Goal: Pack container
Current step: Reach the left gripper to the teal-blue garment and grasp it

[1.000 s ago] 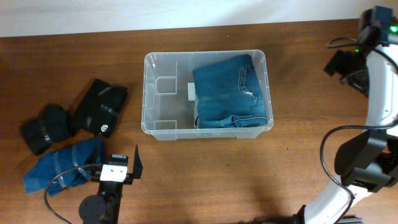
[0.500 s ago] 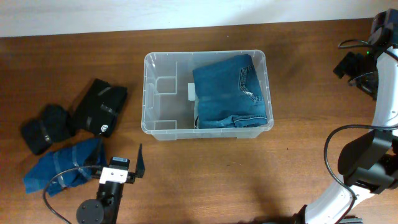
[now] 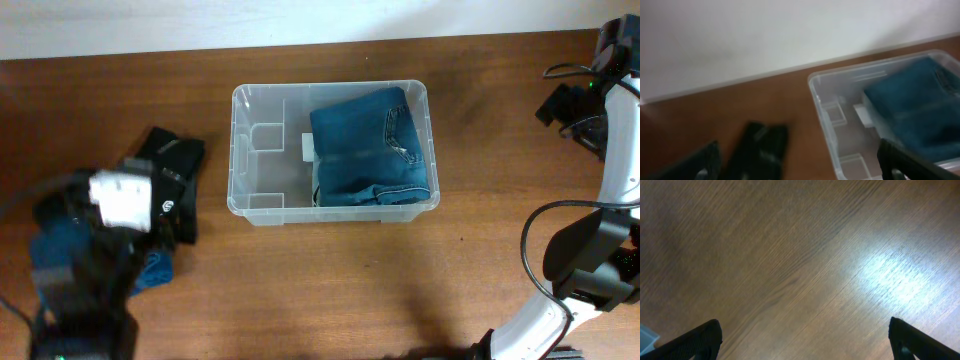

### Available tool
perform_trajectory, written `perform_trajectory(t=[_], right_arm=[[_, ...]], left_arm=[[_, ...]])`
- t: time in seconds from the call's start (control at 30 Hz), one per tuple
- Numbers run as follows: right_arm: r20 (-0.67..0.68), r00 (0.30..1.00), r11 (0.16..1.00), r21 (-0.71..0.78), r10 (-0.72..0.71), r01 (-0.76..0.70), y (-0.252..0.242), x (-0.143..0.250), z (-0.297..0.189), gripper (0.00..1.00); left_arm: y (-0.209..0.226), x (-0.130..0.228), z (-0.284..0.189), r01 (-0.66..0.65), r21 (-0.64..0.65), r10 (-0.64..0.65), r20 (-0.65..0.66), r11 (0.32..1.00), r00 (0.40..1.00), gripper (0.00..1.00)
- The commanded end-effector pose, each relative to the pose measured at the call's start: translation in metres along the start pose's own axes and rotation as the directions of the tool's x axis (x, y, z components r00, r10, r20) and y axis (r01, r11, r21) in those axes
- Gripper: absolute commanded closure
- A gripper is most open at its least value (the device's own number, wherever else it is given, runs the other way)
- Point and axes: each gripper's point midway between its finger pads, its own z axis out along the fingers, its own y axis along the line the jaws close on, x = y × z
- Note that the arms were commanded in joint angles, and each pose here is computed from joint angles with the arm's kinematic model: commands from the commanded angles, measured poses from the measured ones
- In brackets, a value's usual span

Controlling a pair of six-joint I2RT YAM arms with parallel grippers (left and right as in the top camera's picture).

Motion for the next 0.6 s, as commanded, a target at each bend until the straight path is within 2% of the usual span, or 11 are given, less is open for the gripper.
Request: perform_trajectory(t=[0.0, 0.2, 0.3, 0.37, 0.4, 0.43, 0.47, 0.5, 0.57], right_arm=[[-0.005, 1.0, 1.0, 0.013, 0.0, 0.0, -0.002, 0.0, 0.003, 0.01], [-0.005, 1.0, 1.0, 0.013, 0.0, 0.0, -0.002, 0.0, 0.003, 0.02], [-0.005, 1.0, 1.0, 0.013, 0.0, 0.0, -0.002, 0.0, 0.003, 0.02], [-0.005, 1.0, 1.0, 0.013, 0.0, 0.0, -0.002, 0.0, 0.003, 0.02], [-0.005, 1.0, 1.0, 0.013, 0.0, 0.0, -0.002, 0.0, 0.003, 0.02], [-0.005, 1.0, 1.0, 0.013, 0.0, 0.0, -0.002, 0.0, 0.003, 0.02], [-0.005, 1.0, 1.0, 0.013, 0.0, 0.0, -0.002, 0.0, 0.003, 0.02], [-0.005, 1.0, 1.0, 0.013, 0.0, 0.0, -0.002, 0.0, 0.003, 0.02], [-0.005, 1.0, 1.0, 0.013, 0.0, 0.0, -0.002, 0.0, 0.003, 0.02]], left_arm=[[-0.007, -0.014, 0.012, 0.051, 0.098, -0.042, -0.099, 0.994, 0.994, 0.01], [-0.019, -0.004, 0.04, 0.152, 0.204, -0.107, -0.217, 0.967, 0.97, 0.01], [-0.018, 0.005, 0.052, 0.181, 0.206, -0.124, -0.263, 0.962, 0.957, 0.01], [-0.002, 0.022, 0.059, 0.278, 0.083, -0.236, -0.336, 0.957, 0.912, 0.01], [0.012, 0.035, 0.061, 0.345, -0.039, -0.334, -0.37, 0.938, 0.867, 0.01], [0.043, 0.069, 0.054, 0.443, -0.318, -0.542, -0.398, 0.838, 0.74, 0.01], [0.055, 0.085, 0.047, 0.468, -0.43, -0.626, -0.393, 0.772, 0.673, 0.01], [0.062, 0.099, 0.04, 0.48, -0.501, -0.683, -0.391, 0.72, 0.617, 0.01], [0.068, 0.114, 0.033, 0.481, -0.548, -0.722, -0.41, 0.684, 0.558, 0.0]])
